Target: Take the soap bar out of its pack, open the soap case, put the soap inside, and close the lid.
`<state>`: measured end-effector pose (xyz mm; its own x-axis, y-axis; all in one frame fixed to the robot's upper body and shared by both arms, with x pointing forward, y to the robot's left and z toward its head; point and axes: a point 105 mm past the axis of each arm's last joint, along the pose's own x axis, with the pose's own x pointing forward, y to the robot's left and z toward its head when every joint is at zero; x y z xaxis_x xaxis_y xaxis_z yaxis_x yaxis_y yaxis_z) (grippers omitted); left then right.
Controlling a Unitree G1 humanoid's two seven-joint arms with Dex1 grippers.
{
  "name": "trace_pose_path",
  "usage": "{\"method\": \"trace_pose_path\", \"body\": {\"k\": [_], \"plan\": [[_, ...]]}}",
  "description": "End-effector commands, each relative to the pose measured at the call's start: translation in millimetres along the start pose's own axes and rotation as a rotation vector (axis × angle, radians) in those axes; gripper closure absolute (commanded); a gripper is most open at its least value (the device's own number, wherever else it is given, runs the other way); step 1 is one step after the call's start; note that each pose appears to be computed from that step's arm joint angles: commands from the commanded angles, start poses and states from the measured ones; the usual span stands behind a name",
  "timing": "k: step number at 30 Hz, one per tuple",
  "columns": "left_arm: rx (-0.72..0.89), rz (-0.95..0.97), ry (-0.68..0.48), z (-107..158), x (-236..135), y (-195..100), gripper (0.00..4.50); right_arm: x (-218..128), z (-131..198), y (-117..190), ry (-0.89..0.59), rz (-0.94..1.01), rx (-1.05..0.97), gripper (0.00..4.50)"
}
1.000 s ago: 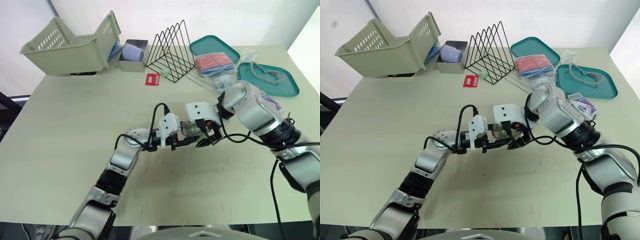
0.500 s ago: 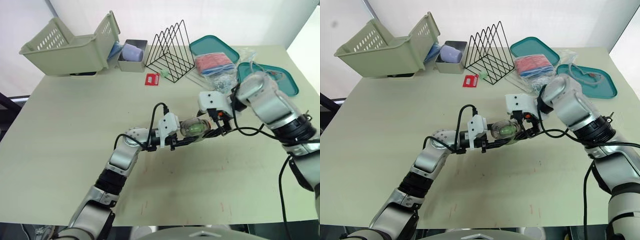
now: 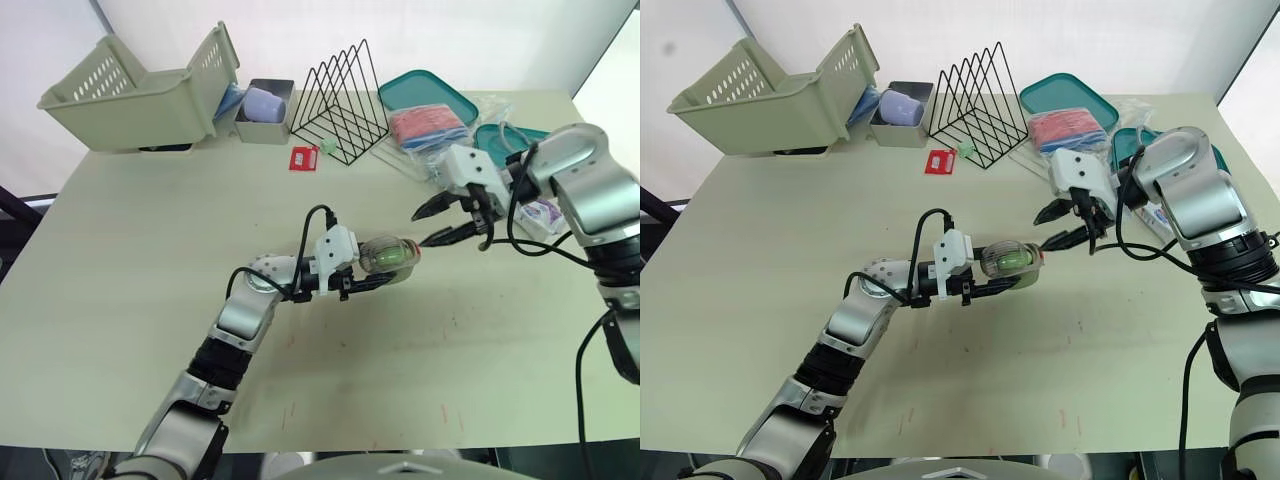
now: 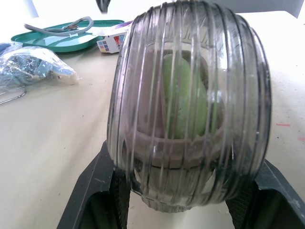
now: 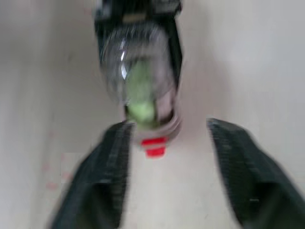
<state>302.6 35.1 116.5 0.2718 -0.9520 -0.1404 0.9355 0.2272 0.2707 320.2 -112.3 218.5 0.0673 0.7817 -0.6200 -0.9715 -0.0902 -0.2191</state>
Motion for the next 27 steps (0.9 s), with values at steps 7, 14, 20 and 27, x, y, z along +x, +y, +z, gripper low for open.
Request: {"method": "trace_pose_path", "body": {"k": [7, 14, 20, 27], "plan": [[0.046, -0.005, -0.049, 16.6, -1.0, 0.4, 2.5, -2.9, 42.6, 4.7, -0.098, 0.017, -0.074, 4.46], [0.043, -0.003, -0.051, 16.7, -1.0, -0.8, 2.5, 17.9, 51.9, 18.7, -0.065, 0.061, -0.13, 4.46], [0.041, 0.002, -0.055, 17.5, -0.6, -0.5, 2.5, 35.5, 55.6, 20.5, -0.054, 0.059, -0.155, 4.46], [0.04, 0.007, -0.054, 17.4, -1.2, -0.2, 2.5, 49.0, 56.9, 21.4, -0.04, 0.059, -0.183, 4.46]]}}
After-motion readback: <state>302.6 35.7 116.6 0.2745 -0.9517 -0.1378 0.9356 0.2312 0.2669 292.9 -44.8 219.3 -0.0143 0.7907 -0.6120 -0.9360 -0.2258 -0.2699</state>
